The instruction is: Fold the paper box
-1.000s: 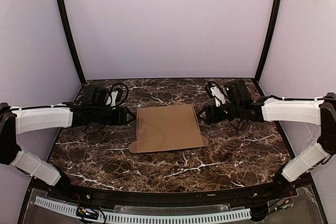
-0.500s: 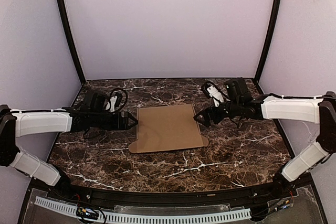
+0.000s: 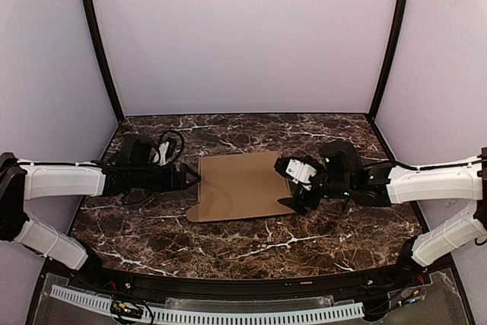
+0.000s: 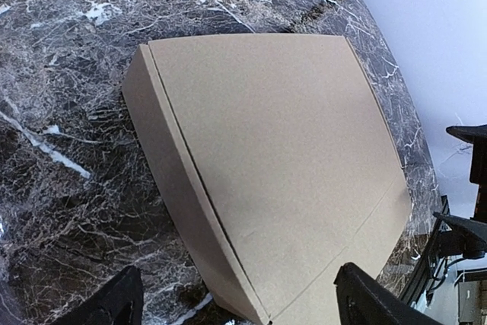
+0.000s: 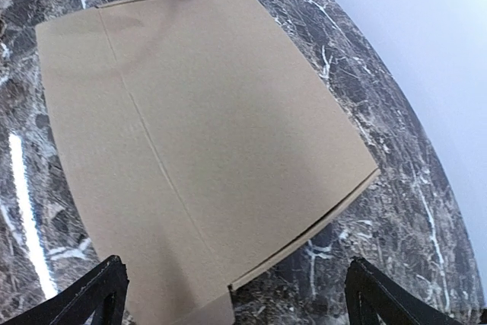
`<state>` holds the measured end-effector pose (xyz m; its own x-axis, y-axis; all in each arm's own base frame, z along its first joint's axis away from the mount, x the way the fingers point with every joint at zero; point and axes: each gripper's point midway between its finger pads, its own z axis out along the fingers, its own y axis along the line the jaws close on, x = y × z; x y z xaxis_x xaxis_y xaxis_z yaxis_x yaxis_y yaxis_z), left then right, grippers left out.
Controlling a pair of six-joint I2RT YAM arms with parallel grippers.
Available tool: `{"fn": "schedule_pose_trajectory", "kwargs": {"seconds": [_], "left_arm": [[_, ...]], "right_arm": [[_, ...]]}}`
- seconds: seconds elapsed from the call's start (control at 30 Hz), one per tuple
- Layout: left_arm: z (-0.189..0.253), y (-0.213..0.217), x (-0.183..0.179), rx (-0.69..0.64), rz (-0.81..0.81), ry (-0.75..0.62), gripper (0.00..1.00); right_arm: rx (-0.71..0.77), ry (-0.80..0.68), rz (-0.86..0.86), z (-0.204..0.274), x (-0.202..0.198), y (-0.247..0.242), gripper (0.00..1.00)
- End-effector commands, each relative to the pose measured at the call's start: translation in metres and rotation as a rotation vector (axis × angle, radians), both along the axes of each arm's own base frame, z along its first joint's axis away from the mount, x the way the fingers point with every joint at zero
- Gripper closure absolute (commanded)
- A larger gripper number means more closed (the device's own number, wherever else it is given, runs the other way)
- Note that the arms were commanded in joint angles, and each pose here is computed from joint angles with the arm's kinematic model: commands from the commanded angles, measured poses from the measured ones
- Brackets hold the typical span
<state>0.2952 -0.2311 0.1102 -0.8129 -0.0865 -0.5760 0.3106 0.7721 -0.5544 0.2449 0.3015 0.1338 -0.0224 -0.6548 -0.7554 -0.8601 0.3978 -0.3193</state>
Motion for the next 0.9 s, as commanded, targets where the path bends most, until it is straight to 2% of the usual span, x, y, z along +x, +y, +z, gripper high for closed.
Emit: {"fn": "schedule_pose_trajectory", "kwargs": {"seconds": [0.0,0.1,0.2,0.47,0.8,0.87], "left_arm": [[-0.008,-0.008,-0.002,-0.022,-0.030,0.038,0.14],[-0.014,-0.012,0.001,-0.022,-0.040,0.064,0.15],[-0.017,-0.013,0.002,-0.018,-0.040,0.074,0.16],[-0.020,-0.015,0.006,-0.008,-0.042,0.079,0.16],[-0.019,-0.015,0.004,-0.006,-0.049,0.086,0.17],[-0.020,-0.013,0.002,-0.001,-0.047,0.088,0.17]], "right_arm": [[-0.086,-0.162,-0.033,0.013,0.020,-0.007,0.02],[-0.142,-0.155,0.034,0.008,0.007,0.001,0.06],[-0.162,-0.227,0.121,0.006,-0.016,0.012,0.05],[-0.222,-0.315,0.220,-0.014,-0.052,0.038,0.08],[-0.313,-0.433,0.190,-0.049,-0.046,0.070,0.17],[-0.349,-0.466,0.166,-0.055,-0.039,0.072,0.22]]}}
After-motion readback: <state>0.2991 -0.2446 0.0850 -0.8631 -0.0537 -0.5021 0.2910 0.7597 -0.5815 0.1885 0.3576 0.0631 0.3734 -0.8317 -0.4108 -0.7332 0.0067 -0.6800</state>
